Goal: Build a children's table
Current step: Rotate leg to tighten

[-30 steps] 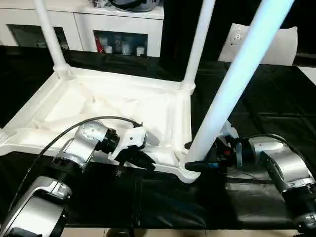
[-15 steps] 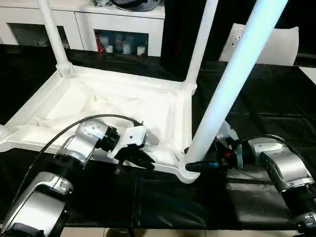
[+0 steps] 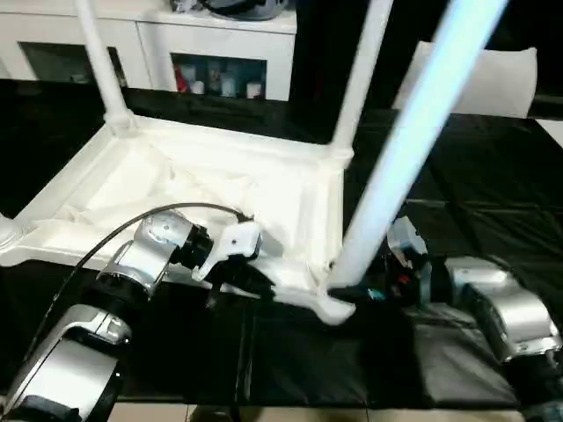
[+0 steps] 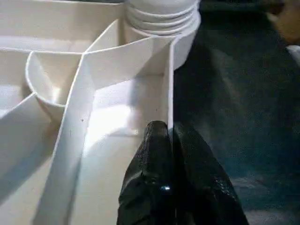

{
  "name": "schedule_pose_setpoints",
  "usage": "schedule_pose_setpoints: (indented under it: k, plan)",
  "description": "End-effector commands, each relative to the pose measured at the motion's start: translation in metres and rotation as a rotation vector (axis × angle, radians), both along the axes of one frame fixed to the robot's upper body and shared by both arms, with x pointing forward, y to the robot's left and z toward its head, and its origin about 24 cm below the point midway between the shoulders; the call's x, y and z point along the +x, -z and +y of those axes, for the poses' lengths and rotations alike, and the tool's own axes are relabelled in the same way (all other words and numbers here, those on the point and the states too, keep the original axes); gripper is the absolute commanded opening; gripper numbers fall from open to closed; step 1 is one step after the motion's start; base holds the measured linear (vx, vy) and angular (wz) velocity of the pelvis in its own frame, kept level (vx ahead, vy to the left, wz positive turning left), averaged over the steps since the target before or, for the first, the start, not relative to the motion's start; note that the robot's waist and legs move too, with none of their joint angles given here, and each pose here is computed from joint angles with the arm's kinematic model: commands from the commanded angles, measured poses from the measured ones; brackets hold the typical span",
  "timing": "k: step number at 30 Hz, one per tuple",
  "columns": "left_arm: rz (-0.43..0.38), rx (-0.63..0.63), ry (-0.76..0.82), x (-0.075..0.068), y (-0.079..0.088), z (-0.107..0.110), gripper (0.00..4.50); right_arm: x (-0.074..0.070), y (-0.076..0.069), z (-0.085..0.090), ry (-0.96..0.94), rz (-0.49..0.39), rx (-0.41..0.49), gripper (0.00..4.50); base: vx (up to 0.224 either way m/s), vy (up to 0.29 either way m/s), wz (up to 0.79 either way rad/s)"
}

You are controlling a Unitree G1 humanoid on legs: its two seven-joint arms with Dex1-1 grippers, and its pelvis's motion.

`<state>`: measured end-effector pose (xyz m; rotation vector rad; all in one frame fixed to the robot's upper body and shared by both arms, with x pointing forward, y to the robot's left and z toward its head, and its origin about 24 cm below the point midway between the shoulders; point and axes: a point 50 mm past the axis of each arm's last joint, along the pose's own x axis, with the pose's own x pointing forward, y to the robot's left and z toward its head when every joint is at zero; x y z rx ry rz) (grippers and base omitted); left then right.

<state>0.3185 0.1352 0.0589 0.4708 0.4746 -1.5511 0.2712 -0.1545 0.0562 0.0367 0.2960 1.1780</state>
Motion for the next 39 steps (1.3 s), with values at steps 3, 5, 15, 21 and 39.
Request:
schedule_pose_setpoints:
  k: [3,5,15,21,39]
  plan:
    - [-0.012,-0.104,-0.190,0.006,0.009,-0.049,0.00,0.000,0.020,0.045,0.182,0.091,-0.003,2.01,-0.063,0.015,-0.08]
    - [-0.023,-0.145,-0.277,0.009,0.008,-0.065,0.00,0.002,0.023,0.058,0.280,0.113,-0.005,2.00,-0.040,0.059,-0.13]
    - [-0.027,-0.236,-0.358,0.007,-0.003,-0.104,0.00,0.013,0.014,0.088,0.483,0.139,0.039,1.98,-0.029,0.058,-0.07]
    - [-0.047,-0.166,-0.295,0.002,0.002,-0.080,0.00,0.012,0.006,0.062,0.452,0.024,0.034,2.73,0.000,0.000,0.00]
    - [-0.016,-0.057,0.028,-0.013,-0.002,-0.019,0.00,-0.001,-0.017,-0.015,0.007,-0.090,-0.074,4.41,0.031,-0.038,0.02]
